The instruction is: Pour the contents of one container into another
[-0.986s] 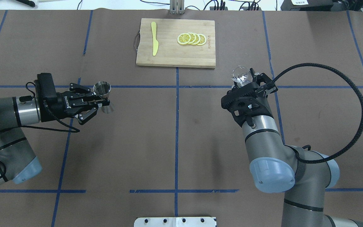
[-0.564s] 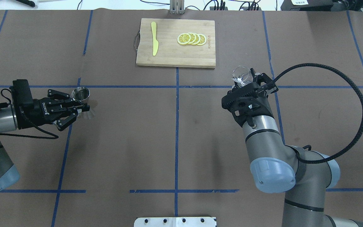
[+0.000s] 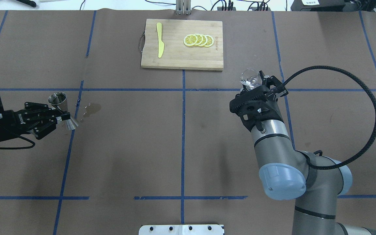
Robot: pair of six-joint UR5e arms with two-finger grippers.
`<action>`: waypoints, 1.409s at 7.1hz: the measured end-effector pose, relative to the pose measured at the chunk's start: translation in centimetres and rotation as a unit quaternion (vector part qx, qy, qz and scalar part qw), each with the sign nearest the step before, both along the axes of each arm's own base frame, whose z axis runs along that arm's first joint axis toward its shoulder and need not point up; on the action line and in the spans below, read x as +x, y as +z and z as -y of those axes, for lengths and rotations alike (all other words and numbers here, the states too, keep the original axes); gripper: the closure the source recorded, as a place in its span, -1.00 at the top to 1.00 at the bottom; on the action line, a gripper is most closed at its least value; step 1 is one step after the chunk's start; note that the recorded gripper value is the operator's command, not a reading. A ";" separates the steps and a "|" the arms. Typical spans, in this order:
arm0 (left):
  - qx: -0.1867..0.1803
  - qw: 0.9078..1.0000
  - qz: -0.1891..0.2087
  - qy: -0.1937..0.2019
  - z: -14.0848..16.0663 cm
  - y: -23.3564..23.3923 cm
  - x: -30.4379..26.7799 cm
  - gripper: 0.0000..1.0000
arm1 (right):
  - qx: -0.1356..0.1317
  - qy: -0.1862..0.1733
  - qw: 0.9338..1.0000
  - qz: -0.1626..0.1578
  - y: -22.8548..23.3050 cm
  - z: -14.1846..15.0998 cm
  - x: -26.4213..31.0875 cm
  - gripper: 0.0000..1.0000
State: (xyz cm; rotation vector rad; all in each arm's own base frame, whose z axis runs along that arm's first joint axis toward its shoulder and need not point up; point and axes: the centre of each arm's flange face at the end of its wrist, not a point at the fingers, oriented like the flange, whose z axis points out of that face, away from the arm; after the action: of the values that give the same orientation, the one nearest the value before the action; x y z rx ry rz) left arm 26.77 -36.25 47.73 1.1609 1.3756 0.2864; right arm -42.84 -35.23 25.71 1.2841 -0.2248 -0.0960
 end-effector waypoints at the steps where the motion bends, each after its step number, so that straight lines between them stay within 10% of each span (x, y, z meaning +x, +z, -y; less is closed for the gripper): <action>1: -0.014 0.999 -0.014 -0.029 -0.5 1.1 -1.6 -1.00 | 0.000 0.000 1.000 0.000 0.0 0.0 0.0 -1.00; 5: -0.040 0.987 -0.047 -0.150 -0.4 2.6 -4.1 -1.00 | 0.000 0.000 1.000 0.002 -0.1 0.0 0.1 -1.00; 10: -0.083 0.976 -0.037 -0.197 -3.7 5.4 -0.7 -1.00 | 0.000 0.000 1.000 0.002 -0.1 0.0 0.1 -1.00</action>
State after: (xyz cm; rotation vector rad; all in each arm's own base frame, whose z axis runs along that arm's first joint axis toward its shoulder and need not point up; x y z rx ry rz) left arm 26.05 -32.55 53.15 1.2820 1.1759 -0.1531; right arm -42.77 -35.18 25.58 1.2853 -0.2280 -0.0935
